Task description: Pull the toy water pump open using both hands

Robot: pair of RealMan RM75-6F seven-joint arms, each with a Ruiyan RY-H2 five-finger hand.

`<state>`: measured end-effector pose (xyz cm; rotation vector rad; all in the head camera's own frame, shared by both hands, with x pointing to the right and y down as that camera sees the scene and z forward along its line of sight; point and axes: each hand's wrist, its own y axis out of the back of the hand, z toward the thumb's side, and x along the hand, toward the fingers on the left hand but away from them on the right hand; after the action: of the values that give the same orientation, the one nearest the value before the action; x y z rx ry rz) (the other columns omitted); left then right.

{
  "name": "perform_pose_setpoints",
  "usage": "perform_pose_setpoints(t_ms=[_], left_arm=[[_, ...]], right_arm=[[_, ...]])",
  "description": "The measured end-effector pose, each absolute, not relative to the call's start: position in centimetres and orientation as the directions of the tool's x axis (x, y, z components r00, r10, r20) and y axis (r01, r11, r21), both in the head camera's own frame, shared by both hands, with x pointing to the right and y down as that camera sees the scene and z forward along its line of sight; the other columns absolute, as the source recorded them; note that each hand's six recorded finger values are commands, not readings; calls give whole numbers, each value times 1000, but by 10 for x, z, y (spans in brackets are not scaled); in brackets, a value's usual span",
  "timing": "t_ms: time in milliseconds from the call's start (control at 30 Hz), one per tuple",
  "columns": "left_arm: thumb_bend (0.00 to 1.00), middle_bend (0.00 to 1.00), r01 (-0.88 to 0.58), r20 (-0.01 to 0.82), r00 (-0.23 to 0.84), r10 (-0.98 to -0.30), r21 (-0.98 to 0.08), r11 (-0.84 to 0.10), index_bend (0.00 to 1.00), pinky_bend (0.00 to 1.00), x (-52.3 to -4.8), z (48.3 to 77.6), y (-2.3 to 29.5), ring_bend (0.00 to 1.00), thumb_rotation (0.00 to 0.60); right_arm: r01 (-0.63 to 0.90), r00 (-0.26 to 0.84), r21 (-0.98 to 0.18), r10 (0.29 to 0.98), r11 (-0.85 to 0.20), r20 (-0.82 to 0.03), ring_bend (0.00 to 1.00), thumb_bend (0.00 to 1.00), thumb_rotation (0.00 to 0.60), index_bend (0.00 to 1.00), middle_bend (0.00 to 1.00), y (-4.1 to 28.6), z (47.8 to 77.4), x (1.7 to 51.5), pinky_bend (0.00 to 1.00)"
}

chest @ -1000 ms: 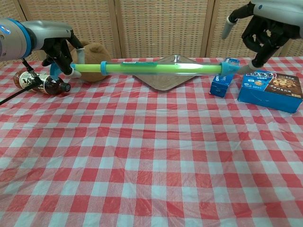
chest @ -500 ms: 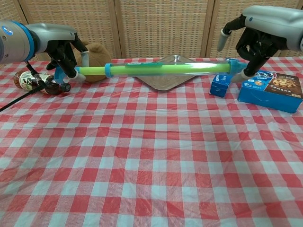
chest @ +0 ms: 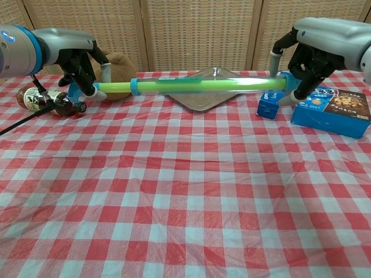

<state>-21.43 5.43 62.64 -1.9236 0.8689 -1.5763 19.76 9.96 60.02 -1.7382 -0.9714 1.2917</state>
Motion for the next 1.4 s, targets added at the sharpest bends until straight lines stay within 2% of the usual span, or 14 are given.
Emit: perform_pose_setpoints(t_ms=[167,367,733,1400], left_arm=[[644,934,-162,660,129,-740,-722,-672,869,747,-214,626,54,853,600],[645,934,-164,662,129,-738,-720,-674,869,747,-215,627,55,853,600],[644,934,-157,663,122,-739,-722,-674,869,747,-222,626,56,853,600],[645,934,-137,665,71,-743,-732,-668,869,747,-256,631,58,853,600]], right_arm=[[136,198,-899,900,-417,-388,939,372,600,614,979,98,602,198,506],[141,196,-908,910,-395,-366,950,379,600,652,992,98,600,197,509],[124,183,-917,917,-380,-355,952,381,600,671,994,97,601,203,509],[83,101,-920,922,-382,-374,952,380,600,679,995,97,611,241,509]])
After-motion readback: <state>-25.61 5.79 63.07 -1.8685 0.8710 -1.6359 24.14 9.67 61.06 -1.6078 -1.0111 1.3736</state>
